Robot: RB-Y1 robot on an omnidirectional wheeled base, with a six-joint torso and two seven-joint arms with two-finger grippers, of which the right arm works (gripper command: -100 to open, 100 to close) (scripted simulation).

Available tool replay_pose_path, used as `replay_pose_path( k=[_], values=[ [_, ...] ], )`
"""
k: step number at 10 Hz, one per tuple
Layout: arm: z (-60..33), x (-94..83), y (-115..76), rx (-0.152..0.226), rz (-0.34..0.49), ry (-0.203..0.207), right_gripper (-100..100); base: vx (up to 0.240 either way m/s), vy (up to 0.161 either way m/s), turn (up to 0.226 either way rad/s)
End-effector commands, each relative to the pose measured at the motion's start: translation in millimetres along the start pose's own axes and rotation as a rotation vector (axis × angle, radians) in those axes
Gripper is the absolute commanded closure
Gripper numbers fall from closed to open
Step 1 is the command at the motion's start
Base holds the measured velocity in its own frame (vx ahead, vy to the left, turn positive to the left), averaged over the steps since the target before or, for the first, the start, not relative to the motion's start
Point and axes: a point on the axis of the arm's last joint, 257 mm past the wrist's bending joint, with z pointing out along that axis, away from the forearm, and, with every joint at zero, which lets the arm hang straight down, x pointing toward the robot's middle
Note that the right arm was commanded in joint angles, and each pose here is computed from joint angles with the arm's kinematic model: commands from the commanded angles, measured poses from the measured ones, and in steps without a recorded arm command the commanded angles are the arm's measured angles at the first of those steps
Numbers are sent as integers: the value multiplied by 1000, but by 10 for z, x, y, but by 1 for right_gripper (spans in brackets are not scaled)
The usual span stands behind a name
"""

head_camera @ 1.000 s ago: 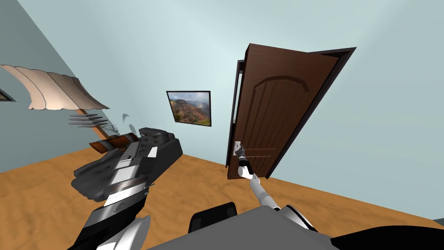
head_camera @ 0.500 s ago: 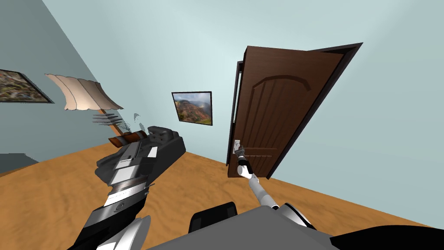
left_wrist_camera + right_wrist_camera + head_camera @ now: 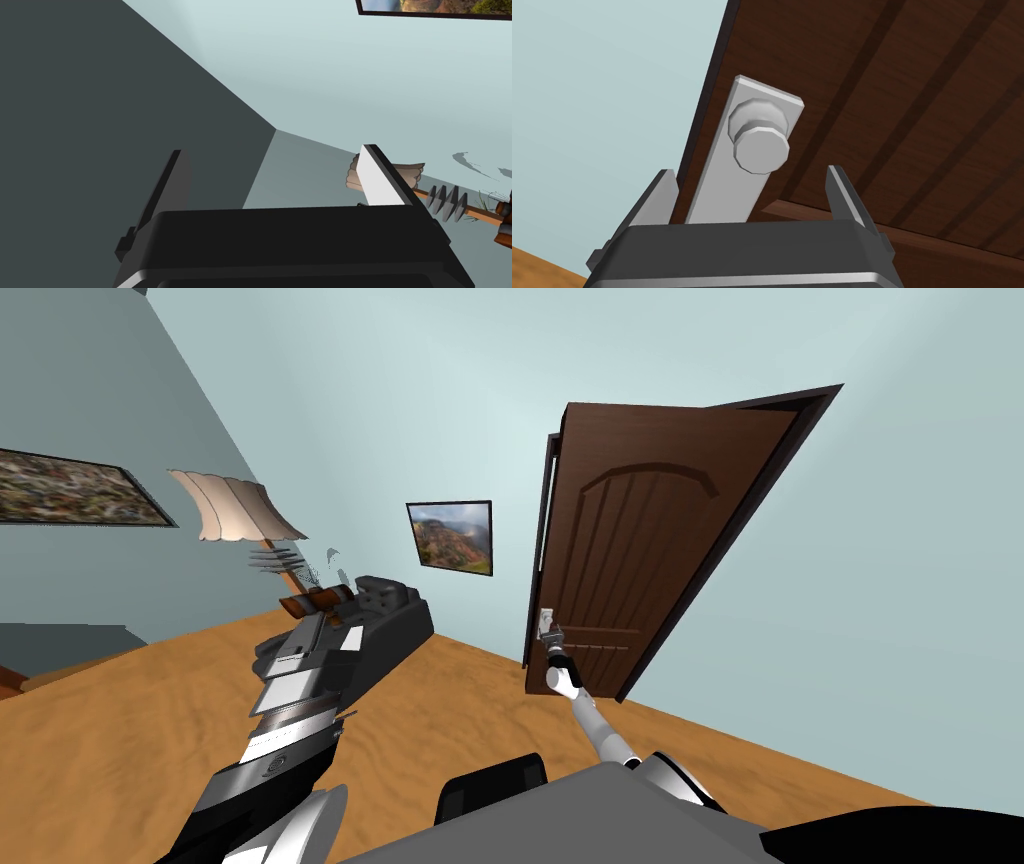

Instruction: Pull the door open

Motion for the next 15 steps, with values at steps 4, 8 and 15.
replay_pose_path(
  k=[4, 8, 15],
  values=[
    [24, -25, -45, -6, 222, -27, -100, -107, -51, 100],
    [38, -43, -77, -11, 359, -45, -100, -104, -54, 70],
    [38, -325, 469, -66, 379, -61, -100, 66, 7, 82]
  ],
)
